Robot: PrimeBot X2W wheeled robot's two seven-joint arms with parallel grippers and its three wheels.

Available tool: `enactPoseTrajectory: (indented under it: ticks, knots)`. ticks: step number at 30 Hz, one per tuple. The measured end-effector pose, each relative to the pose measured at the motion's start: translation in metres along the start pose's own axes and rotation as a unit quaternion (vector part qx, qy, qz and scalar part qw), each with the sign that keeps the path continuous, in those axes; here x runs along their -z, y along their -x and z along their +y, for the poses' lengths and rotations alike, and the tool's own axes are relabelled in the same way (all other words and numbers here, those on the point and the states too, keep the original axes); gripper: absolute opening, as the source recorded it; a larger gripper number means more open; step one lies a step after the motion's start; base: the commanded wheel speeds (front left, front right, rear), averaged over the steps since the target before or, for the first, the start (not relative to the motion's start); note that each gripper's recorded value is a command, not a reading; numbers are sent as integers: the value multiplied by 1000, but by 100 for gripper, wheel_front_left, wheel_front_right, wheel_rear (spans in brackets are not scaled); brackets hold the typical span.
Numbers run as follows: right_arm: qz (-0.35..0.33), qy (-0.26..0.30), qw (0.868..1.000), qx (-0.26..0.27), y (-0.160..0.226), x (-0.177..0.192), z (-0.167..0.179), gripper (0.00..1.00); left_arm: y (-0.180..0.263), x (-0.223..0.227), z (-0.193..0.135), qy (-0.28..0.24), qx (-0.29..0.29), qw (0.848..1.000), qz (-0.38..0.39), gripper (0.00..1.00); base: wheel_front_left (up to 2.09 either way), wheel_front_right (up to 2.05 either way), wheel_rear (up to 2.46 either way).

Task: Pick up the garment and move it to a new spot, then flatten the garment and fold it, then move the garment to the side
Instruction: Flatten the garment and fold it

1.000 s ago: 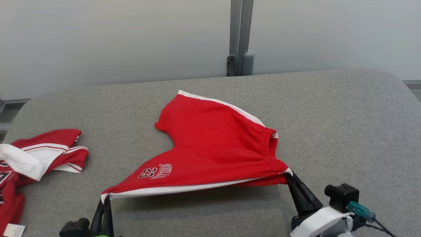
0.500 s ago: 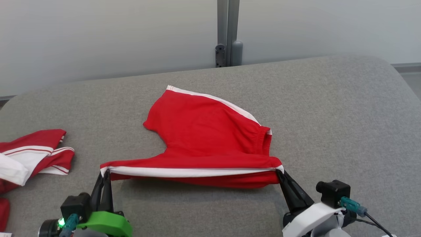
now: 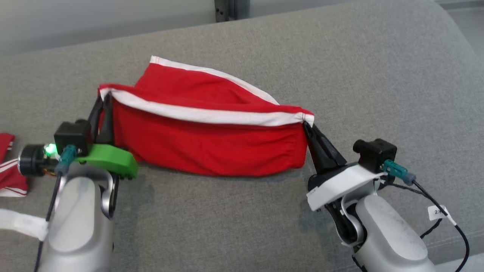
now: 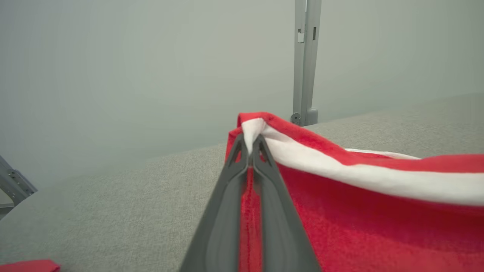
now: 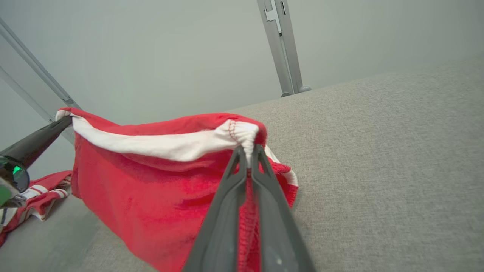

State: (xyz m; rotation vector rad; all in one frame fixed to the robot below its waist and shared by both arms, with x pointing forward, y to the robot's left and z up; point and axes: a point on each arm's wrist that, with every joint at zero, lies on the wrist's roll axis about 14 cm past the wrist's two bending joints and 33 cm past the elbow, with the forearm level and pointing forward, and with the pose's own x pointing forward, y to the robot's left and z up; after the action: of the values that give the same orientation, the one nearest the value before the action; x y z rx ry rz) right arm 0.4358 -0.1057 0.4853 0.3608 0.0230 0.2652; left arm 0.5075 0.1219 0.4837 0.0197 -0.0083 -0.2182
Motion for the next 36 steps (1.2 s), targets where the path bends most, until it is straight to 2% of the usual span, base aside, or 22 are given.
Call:
enactPoseTrajectory:
  ticks: [6, 13, 25, 26, 27, 28, 29, 30, 36]
  knots:
    - [8, -11, 1000, 26, -18, 9, -24, 0, -48, 15, -16, -19, 36, 999, 8, 0, 0, 0, 0]
    - [27, -34, 998, 52, -26, 29, -47, 0, -91, 48, -24, -22, 46, 998, 34, 0, 0, 0, 0]
    - [31, -36, 997, 66, -31, 36, -63, 0, -119, 91, -35, -32, 56, 995, 74, 0, 0, 0, 0]
    - [31, -36, 997, 66, -31, 37, -64, 8, -120, 92, -35, -32, 55, 995, 76, 0, 0, 0, 0]
    - [32, -35, 997, 66, -31, 38, -64, 23, -121, 93, -35, -32, 55, 995, 77, 12, 0, 0, 0]
    - [32, -34, 997, 65, -32, 38, -63, 56, -122, 93, -35, -33, 54, 995, 76, 55, 0, 0, 0]
    - [32, -33, 997, 65, -32, 38, -64, 93, -122, 92, -34, -33, 53, 995, 75, 95, 0, 0, 0]
    - [31, -32, 997, 65, -32, 37, -64, 100, -122, 92, -34, -33, 51, 995, 75, 100, 0, 0, 0]
    - [25, -33, 997, 67, -33, 33, -65, 100, -123, 79, -31, -25, 40, 997, 60, 100, 0, 0, 0]
